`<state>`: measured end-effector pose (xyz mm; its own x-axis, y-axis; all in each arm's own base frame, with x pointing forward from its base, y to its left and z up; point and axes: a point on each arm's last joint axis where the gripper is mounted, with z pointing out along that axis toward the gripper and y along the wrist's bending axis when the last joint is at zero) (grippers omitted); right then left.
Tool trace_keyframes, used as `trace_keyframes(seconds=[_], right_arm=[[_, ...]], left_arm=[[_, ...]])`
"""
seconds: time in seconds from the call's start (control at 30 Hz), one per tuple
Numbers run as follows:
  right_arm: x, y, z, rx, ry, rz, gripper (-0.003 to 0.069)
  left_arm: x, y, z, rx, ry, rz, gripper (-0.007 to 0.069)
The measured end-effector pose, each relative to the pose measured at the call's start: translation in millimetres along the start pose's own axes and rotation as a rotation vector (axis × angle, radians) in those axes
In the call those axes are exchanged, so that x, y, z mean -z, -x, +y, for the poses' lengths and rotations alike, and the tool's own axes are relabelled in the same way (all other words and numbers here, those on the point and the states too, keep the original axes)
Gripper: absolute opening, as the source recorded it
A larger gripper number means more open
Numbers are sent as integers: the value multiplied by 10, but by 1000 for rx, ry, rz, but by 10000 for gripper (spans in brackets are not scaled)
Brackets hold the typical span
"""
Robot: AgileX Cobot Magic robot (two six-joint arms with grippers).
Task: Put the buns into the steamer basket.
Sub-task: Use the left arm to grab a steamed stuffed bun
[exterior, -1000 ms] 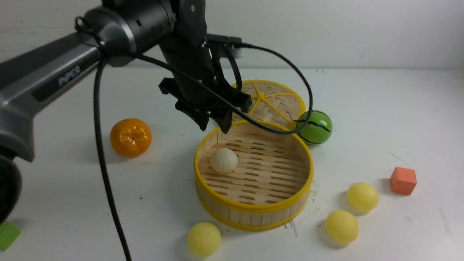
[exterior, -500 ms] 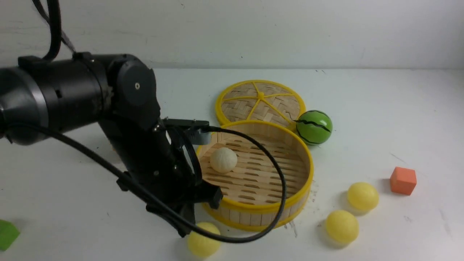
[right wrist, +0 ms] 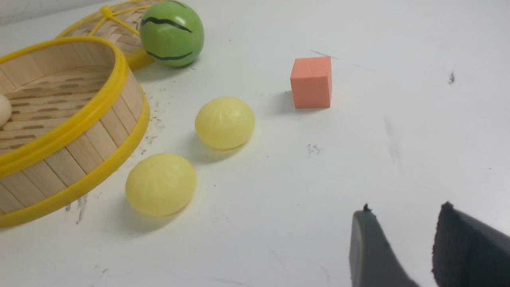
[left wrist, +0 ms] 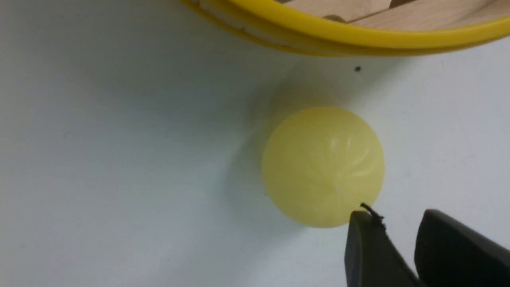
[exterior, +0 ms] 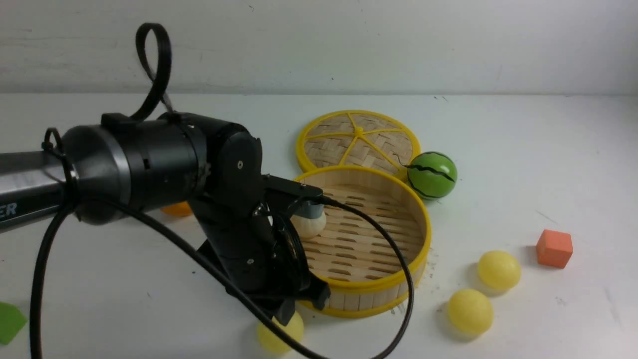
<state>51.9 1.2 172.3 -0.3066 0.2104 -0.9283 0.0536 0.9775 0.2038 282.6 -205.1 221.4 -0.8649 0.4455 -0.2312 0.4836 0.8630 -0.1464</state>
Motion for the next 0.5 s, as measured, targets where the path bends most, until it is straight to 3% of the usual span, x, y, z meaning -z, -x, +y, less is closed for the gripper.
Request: trace_keyframes(seconds=[0.5], right_arm=[[0,0,0,0,0,0,241]], left_arm=[[-226,62,58,-23,40,-4,234]])
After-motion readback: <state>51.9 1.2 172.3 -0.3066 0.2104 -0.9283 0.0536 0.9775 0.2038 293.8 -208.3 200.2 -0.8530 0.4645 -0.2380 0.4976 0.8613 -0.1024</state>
